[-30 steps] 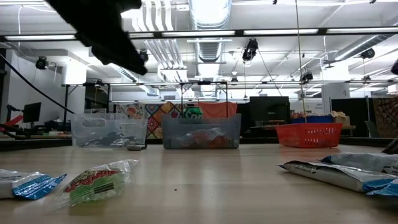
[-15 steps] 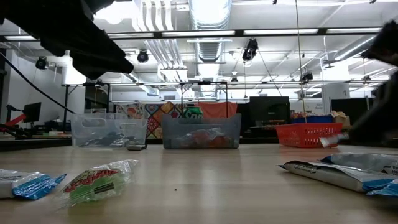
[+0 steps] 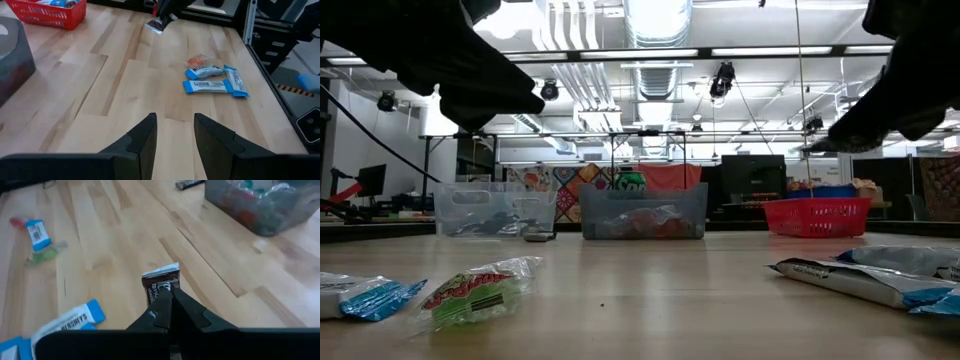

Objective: Organize candy in baskets
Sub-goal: Put the brown chocolate bar into the transparent bin

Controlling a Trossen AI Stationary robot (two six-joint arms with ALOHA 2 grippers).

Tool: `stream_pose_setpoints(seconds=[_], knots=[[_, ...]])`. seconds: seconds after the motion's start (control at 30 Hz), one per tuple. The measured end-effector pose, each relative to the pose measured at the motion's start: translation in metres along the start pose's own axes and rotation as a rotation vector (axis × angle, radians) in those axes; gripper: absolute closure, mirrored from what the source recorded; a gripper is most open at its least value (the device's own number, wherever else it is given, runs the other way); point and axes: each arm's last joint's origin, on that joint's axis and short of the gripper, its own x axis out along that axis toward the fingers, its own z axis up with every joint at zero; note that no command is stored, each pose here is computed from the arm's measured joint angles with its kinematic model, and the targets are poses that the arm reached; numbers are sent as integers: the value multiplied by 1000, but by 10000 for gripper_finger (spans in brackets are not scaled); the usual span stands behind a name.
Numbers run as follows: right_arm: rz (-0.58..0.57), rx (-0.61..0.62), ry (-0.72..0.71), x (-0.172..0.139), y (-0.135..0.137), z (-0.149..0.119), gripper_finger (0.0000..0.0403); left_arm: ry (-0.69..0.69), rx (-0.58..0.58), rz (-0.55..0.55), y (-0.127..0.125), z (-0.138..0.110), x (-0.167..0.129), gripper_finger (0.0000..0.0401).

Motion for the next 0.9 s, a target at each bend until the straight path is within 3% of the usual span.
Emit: stream_pose_setpoints(seconds=[0.17,0.37,0.67,0.9], knots=[[29,-12,-28,3,3,7,396,-43,16,12,-1,5,0,287],[81,-90,-142,10,8,26,395,-152,-2,152,0,14,0,286],[165,-214,-283,26,5,59,395,-177,-9,141,-1,16,0,250],[247,-259,-362,56,2,67,394,-201,-11,131,-6,4,18,226]])
